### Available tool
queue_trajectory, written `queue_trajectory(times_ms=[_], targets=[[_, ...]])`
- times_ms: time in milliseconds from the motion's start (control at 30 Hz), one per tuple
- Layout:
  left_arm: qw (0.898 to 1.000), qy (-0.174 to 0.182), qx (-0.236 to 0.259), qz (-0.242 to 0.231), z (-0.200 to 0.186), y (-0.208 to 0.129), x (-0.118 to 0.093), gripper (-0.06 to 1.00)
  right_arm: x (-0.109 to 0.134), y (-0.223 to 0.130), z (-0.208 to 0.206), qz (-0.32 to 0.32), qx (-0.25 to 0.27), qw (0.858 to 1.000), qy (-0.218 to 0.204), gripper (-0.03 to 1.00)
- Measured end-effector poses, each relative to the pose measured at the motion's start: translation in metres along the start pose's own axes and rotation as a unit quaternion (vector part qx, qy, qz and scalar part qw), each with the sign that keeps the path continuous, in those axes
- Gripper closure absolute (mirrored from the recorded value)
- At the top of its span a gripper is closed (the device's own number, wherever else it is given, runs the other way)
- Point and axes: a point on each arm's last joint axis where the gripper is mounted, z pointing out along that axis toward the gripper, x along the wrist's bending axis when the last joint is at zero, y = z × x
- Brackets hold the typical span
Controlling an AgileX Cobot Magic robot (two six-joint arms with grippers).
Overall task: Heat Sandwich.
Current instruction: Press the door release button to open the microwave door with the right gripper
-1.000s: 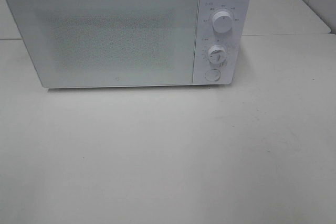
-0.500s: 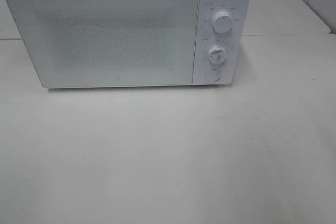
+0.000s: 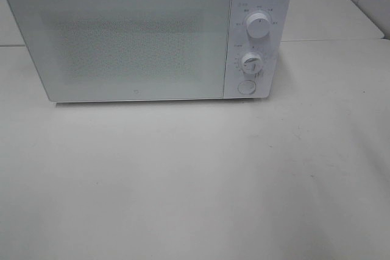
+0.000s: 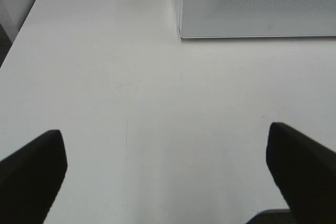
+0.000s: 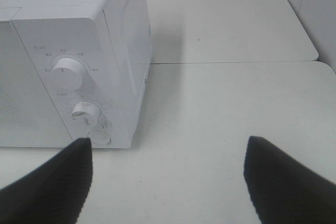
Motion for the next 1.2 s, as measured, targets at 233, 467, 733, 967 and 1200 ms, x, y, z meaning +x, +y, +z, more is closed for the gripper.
queue_trajectory(times_ms=[233,467,733,967,1200], targets=[[1.000,0.000,0.000,0.000,0.000,0.000,0.000,-0.03,0.000,0.001,0.019,-0.001,-0.019,1.000,0.000,0.20],[1.000,0.000,0.000,0.000,0.000,0.000,0.000,-0.03,-0.002,-0.019,0.043,-0.027,-0.071,0.997,-0.001,0.20],[1.000,0.000,0.000,0.000,0.000,0.000,0.000,-0.03,0.012,-0.047,0.063,-0.030,-0.089,0.995,0.028,0.20],[1.000,0.000,0.000,0.000,0.000,0.000,0.000,-0.03,0.031,-0.063,0.079,-0.055,-0.085,0.994,0.046,0.20],[1.000,0.000,0.000,0.000,0.000,0.000,0.000,-0.03,0.057,-0.084,0.094,-0.066,-0.078,0.994,0.049,0.20]])
